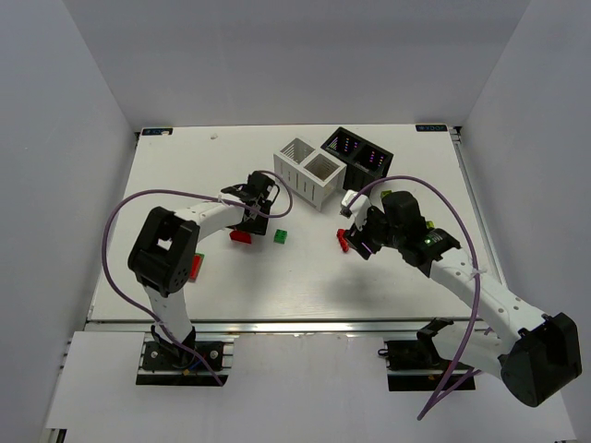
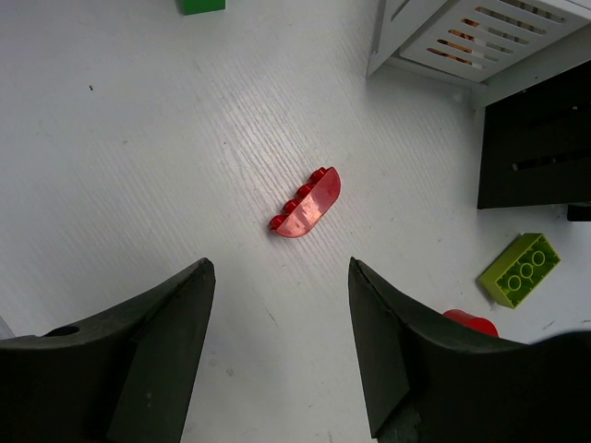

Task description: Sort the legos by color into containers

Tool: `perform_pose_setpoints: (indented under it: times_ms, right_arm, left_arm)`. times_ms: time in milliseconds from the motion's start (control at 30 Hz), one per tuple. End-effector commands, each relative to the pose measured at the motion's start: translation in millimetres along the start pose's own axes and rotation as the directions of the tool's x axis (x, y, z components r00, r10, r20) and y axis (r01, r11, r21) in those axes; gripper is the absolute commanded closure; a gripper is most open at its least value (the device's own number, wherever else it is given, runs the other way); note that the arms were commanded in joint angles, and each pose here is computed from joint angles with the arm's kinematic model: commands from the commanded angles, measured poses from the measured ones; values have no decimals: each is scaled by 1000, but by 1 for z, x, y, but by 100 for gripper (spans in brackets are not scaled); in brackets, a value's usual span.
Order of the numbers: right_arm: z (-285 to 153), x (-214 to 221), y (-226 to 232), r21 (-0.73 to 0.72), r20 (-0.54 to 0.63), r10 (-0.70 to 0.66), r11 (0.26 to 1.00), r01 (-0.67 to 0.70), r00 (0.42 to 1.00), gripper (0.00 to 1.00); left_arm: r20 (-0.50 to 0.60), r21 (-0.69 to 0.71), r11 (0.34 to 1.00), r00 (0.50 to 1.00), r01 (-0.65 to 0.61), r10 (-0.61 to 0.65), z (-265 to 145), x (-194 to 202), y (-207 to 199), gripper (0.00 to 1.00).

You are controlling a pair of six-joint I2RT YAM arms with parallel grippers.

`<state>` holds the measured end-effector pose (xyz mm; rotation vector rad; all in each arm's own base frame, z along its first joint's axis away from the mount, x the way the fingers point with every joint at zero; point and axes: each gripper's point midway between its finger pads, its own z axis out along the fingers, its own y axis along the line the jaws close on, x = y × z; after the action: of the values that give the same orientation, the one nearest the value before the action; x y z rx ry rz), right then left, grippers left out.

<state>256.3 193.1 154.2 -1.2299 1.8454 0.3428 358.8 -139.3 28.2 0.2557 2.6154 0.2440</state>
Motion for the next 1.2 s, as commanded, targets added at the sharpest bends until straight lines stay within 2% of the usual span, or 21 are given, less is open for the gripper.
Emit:
perform_pose_setpoints:
  times_ms: [0,333,467,700,767,900,1033,1167]
  right_arm:
    - [2,-3,-3,12,16,-26,1000,25,1000,35]
    - [4,-1,-3,16,7,-26,1000,25,1000,35]
    - [5,0,-4,16,1,-24,1000,24,1000,35]
    - [6,2,-4,17,-5,-24,1000,24,1000,35]
    - [7,2,-3,14,-6,-22,1000,22,1000,35]
    - [6,-2,1,-12,11,-3,1000,4,1000,34]
    - [8,-9,20,-113,46,36,993,-30,998,33]
    - [13,-15,30,-175,59,88,982,-76,994,31]
  left_arm:
    - [0,8,1000,1000,-8,8,-2,-6,-2,27]
    - [-20,19,1000,1000,-12,13,-1,-1,-4,36]
    - [-17,34,999,1000,-9,10,-2,-2,-7,47]
    - [-10,62,998,1000,-5,6,-7,-5,-11,76]
    - [4,81,997,1000,2,-3,-10,-9,-13,80]
    - [66,165,986,997,28,-39,-27,-24,-23,87]
    - [155,305,951,982,53,-104,-58,-44,-38,91]
    - [241,506,862,954,30,-175,-93,-63,-66,95]
